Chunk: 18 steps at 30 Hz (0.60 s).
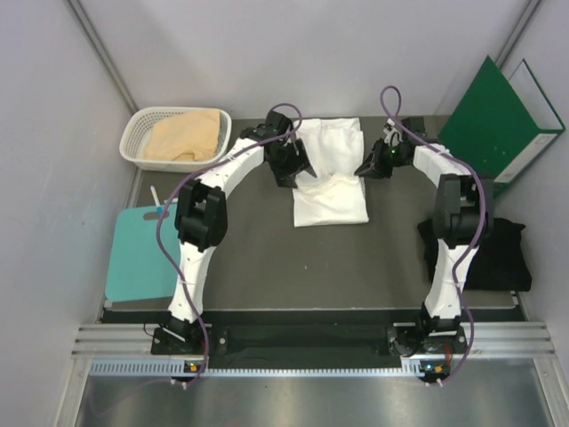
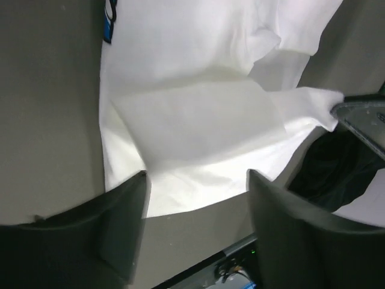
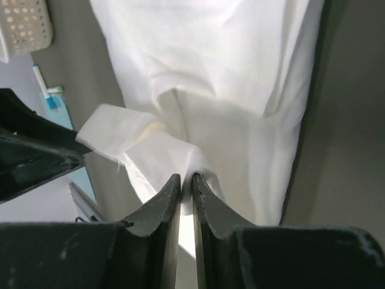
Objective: Fold and stack the t-shirts
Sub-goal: Fold the folded rectangular tshirt in 1/3 of the way
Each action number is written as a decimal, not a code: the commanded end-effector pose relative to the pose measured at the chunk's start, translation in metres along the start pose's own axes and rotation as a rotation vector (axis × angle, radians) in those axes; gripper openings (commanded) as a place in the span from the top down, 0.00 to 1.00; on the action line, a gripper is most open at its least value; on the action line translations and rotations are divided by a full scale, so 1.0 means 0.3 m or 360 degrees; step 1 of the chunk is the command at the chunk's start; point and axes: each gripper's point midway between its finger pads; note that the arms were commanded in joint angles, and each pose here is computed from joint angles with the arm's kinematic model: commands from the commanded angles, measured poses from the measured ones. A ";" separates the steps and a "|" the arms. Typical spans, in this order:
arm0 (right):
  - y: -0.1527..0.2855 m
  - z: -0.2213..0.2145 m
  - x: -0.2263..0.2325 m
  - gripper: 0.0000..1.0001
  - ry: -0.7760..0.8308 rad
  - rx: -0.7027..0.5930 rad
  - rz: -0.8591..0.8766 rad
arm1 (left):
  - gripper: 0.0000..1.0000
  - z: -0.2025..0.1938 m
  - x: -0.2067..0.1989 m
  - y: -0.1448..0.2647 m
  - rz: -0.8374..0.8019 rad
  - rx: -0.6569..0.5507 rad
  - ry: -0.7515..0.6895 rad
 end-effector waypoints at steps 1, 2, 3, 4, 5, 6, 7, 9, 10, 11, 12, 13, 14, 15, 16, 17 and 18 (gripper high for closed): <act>-0.031 0.157 -0.027 0.73 0.0050 -0.0216 -0.0078 | 0.01 0.151 -0.047 0.058 -0.0148 -0.0169 -0.0018; -0.018 0.173 -0.034 0.51 0.0050 -0.0265 -0.0119 | 0.01 0.158 -0.048 0.070 -0.0148 -0.0189 -0.0047; 0.015 0.190 -0.029 0.42 0.0078 -0.0350 -0.0158 | 0.01 0.168 -0.052 0.103 -0.0149 -0.0227 -0.0110; 0.039 0.194 -0.025 0.34 0.0089 -0.0385 -0.0174 | 0.01 0.172 -0.040 0.116 -0.0119 -0.0249 -0.0123; 0.066 0.196 -0.028 0.22 0.0091 -0.0419 -0.0205 | 0.01 0.164 -0.029 0.126 -0.0097 -0.0252 -0.0135; 0.104 0.174 -0.022 0.18 0.0098 -0.0443 -0.0233 | 0.01 0.134 -0.003 0.140 -0.0066 -0.0232 -0.0137; 0.121 0.154 -0.027 0.18 0.0093 -0.0436 -0.0250 | 0.01 0.118 0.016 0.147 -0.0044 -0.0227 -0.0131; 0.151 0.076 -0.058 0.15 0.0056 -0.0363 -0.0296 | 0.01 0.078 0.024 0.172 -0.0062 -0.0224 -0.0124; 0.153 0.044 -0.070 0.15 0.0037 -0.0325 -0.0303 | 0.01 0.018 0.087 0.136 -0.0010 -0.0152 -0.0087; 0.161 0.013 -0.078 0.15 0.0036 -0.0292 -0.0314 | 0.01 0.000 0.073 0.151 -0.0060 -0.0170 -0.0098; 0.150 -0.052 -0.109 0.15 -0.0009 -0.0213 -0.0326 | 0.01 -0.027 0.088 0.140 -0.0064 -0.0144 -0.0061; 0.148 -0.097 -0.125 0.16 -0.0047 -0.0148 -0.0338 | 0.02 -0.087 0.143 0.103 -0.0027 -0.0075 -0.0019; 0.145 -0.135 -0.139 0.16 -0.0066 -0.0096 -0.0337 | 0.03 -0.117 0.128 0.104 -0.0060 -0.0055 -0.0023; 0.130 -0.202 -0.157 0.17 -0.0114 -0.0011 -0.0314 | 0.03 -0.130 0.128 0.091 -0.0067 -0.0056 -0.0011; 0.125 -0.240 -0.168 0.18 -0.0152 0.0042 -0.0312 | 0.04 -0.153 0.137 0.080 -0.0059 -0.0041 -0.0004; 0.119 -0.270 -0.178 0.19 -0.0174 0.0080 -0.0303 | 0.05 -0.197 0.148 0.060 -0.0043 -0.0001 0.0003; 0.108 -0.326 -0.198 0.20 -0.0229 0.0151 -0.0293 | 0.05 -0.205 0.144 0.045 -0.0059 -0.0002 0.0021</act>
Point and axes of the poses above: each gripper's point midway between its finger pads, its own y axis back along the fingers, its own x axis along the line the jaws close on, z = x × y, and after that the axes turned 2 degrees about -y, right-handed
